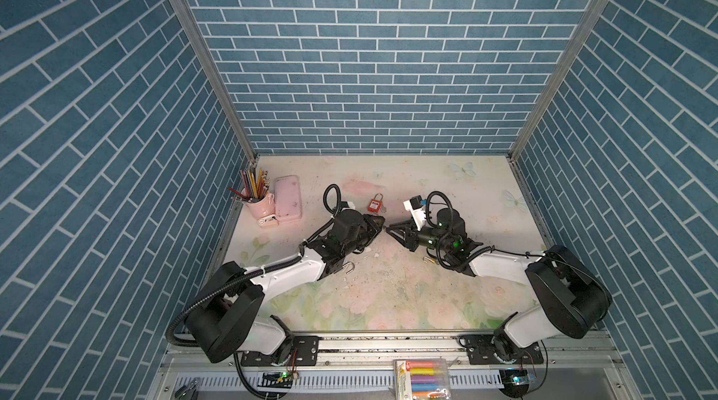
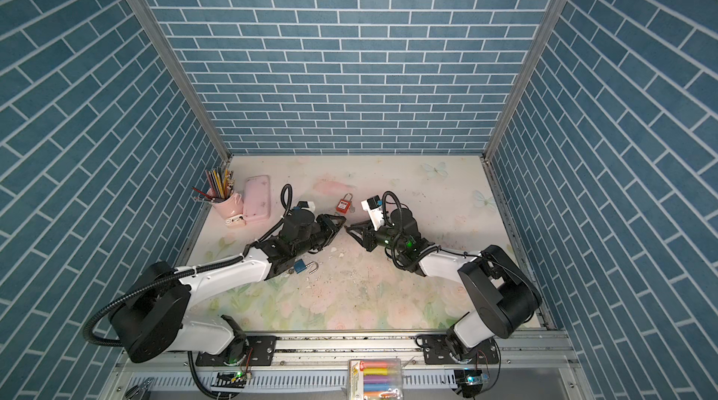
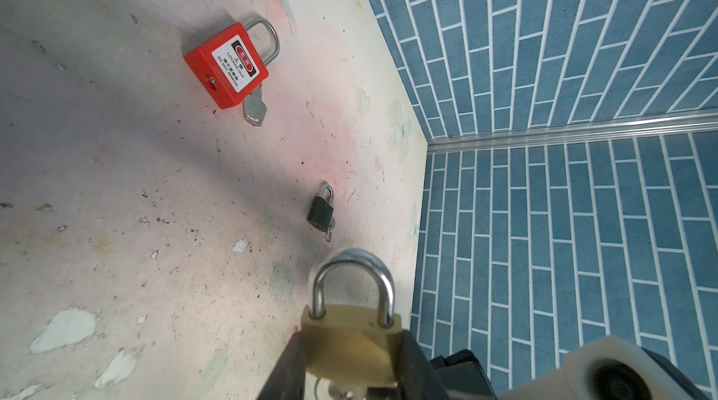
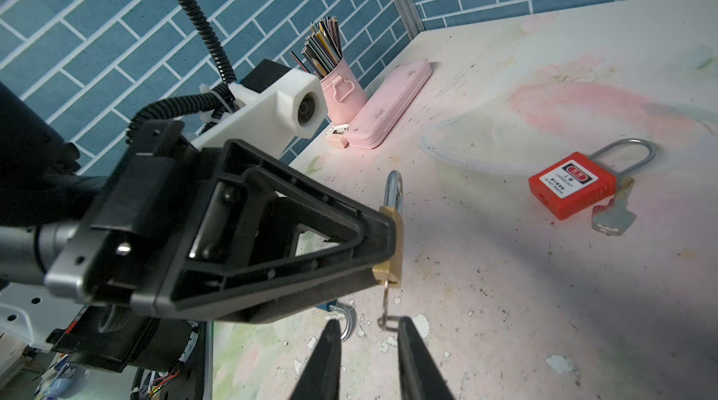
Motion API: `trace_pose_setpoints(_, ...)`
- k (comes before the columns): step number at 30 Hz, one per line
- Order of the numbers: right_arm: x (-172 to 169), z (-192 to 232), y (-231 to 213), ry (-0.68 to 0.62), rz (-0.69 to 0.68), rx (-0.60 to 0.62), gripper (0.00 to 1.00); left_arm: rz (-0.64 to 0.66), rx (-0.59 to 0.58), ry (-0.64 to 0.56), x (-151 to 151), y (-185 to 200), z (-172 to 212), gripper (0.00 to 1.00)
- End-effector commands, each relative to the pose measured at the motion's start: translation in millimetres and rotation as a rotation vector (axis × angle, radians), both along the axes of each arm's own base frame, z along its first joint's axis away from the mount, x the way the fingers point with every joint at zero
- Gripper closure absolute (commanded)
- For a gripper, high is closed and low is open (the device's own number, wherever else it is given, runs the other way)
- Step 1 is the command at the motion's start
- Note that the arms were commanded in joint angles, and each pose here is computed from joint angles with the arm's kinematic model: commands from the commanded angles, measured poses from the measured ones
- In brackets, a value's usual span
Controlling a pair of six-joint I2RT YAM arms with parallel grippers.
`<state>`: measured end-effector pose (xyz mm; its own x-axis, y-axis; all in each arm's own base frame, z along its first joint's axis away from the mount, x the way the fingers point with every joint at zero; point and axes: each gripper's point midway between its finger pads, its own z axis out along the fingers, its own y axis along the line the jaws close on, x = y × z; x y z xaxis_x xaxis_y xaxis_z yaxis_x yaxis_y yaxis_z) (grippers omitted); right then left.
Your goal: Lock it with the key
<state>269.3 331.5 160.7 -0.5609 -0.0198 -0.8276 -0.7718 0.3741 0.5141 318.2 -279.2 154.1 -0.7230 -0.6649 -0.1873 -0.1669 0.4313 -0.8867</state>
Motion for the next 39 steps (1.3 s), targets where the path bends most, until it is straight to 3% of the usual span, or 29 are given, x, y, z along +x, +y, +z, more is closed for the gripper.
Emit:
trace_pose_setpoints(1,5.0,8.9,8.9,-0.027,0.009,0.022,0.76,0.014,-0.011,-0.015,4.7,2.7,1.8,1.00)
trace_pose_setpoints(26,5.8,-5.9,24.9,0.009,0.041,-0.009,0.99,0.022,-0.028,-0.007,7.6,4.0,1.4,1.00)
trace_pose_setpoints(34,3.8,-7.4,27.2,0.021,0.057,-0.009,1.00,0.040,-0.020,-0.013,11.1,6.5,2.4,1.00)
trace_pose_setpoints(39,-2.9,-13.0,26.2,0.041,0.067,-0.018,1.00,0.116,-0.006,-0.035,23.8,22.1,9.1,1.00)
